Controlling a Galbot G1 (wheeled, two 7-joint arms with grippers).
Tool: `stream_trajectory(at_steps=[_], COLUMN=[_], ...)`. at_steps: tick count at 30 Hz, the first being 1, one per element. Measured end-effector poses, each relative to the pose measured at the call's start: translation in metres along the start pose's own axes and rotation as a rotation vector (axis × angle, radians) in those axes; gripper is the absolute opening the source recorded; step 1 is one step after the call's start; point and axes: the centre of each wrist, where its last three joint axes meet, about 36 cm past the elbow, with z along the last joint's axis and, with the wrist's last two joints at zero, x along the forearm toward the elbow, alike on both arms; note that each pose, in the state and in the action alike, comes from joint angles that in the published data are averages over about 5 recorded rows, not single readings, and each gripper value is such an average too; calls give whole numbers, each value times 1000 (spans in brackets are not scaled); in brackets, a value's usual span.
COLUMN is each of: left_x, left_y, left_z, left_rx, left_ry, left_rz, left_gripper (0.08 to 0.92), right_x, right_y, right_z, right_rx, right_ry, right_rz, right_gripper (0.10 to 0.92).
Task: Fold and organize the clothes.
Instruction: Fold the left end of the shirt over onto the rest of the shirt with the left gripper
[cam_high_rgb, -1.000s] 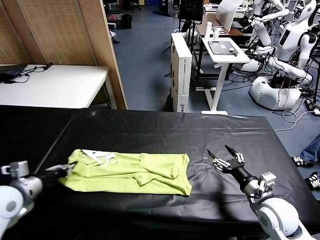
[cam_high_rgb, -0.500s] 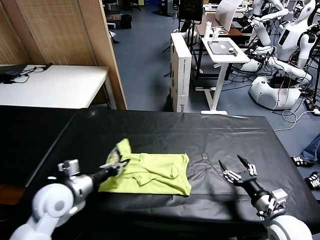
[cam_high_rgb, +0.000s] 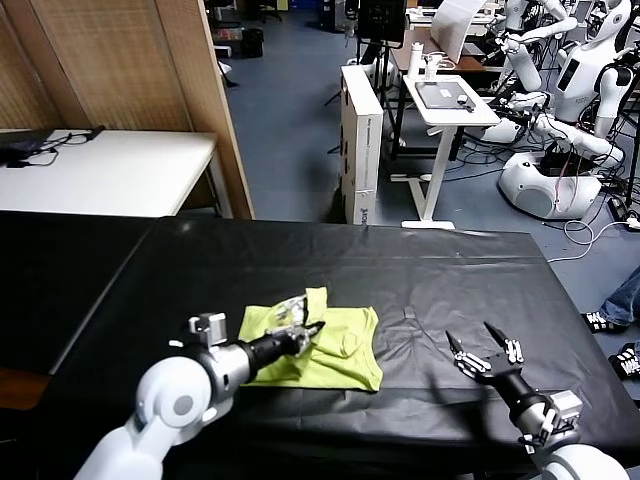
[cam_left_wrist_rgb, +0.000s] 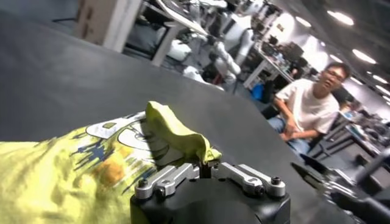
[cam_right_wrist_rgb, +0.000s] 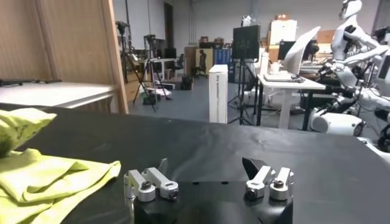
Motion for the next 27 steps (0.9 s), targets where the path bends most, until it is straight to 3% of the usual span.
stream_trajectory(at_steps=[27], left_x=[-44], left_y=[-2], left_z=[16], left_rx=[50], left_ry=[13], left_rz=[-31], left_gripper=[198], right_x=[-3], right_y=[12], right_z=[6], right_rx=[4], right_ry=[15], right_rz=[-29], right_gripper=[907])
